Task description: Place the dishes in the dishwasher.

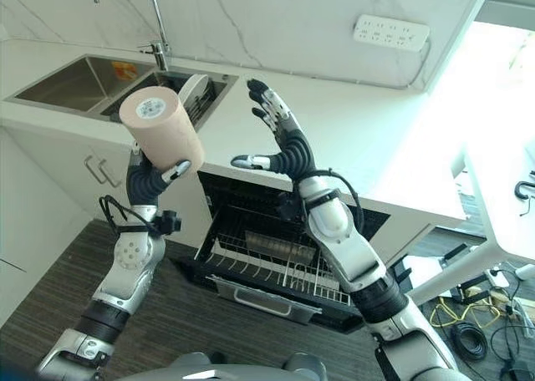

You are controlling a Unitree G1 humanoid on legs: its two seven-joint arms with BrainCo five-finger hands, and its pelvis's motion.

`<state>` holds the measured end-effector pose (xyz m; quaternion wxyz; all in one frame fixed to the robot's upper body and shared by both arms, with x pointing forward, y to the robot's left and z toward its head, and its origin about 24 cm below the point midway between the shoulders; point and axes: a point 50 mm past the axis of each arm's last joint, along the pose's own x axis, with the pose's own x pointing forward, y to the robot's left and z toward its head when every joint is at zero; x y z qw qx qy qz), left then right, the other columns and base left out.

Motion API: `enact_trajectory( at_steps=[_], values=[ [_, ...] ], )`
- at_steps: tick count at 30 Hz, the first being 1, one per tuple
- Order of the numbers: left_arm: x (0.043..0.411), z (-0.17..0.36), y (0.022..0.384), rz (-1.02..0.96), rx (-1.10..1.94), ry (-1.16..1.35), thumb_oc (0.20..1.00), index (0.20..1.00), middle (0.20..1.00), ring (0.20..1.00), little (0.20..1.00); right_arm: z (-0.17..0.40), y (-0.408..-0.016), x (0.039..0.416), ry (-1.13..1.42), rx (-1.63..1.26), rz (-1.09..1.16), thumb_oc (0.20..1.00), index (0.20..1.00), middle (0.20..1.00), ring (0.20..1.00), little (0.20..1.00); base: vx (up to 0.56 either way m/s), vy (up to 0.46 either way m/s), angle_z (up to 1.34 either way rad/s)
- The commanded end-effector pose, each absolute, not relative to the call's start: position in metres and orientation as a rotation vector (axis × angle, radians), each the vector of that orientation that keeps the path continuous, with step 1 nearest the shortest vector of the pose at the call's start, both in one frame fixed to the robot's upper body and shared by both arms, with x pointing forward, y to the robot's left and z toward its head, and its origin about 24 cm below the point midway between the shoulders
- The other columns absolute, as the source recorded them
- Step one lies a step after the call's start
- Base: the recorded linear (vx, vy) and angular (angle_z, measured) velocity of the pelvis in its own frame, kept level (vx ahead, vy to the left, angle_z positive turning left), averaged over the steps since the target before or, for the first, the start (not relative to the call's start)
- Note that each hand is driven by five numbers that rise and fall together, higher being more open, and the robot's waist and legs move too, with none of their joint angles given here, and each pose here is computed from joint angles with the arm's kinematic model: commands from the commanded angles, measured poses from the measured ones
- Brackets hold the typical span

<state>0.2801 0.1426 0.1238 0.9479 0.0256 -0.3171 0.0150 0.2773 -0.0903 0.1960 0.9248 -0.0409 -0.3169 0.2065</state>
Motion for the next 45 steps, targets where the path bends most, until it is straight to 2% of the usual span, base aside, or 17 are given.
enact_trajectory(
  at_steps=[1, 9, 20, 45],
  values=[
    [0.277, 0.151, 0.134, 0.043, 0.114, -0.847, 0.200, 0.200, 0.200, 0.200, 0.200, 0.206, -0.083, 0.278, -0.668, 0.032, 0.409, 1.000, 1.000, 1.000, 1.000, 1.000, 0.00, -0.030, 0.02],
    [0.283, 0.163, 0.115, 0.101, 0.231, -0.964, 0.200, 0.200, 0.200, 0.200, 0.200, 0.211, -0.055, 0.285, -0.640, 0.020, 0.476, 1.000, 1.000, 1.000, 1.000, 1.000, 0.00, -0.021, 0.06],
    [0.288, 0.159, 0.102, 0.154, 0.264, -0.980, 0.200, 0.200, 0.200, 0.200, 0.200, 0.213, -0.025, 0.289, -0.594, 0.023, 0.531, 1.000, 1.000, 1.000, 1.000, 1.000, 0.00, -0.002, 0.00],
    [0.289, 0.146, 0.089, 0.141, 0.264, -0.944, 0.200, 0.200, 0.200, 0.200, 0.200, 0.236, -0.015, 0.283, -0.684, 0.078, 0.469, 1.000, 1.000, 1.000, 1.000, 1.000, 0.00, 0.000, 0.00]
  ],
)
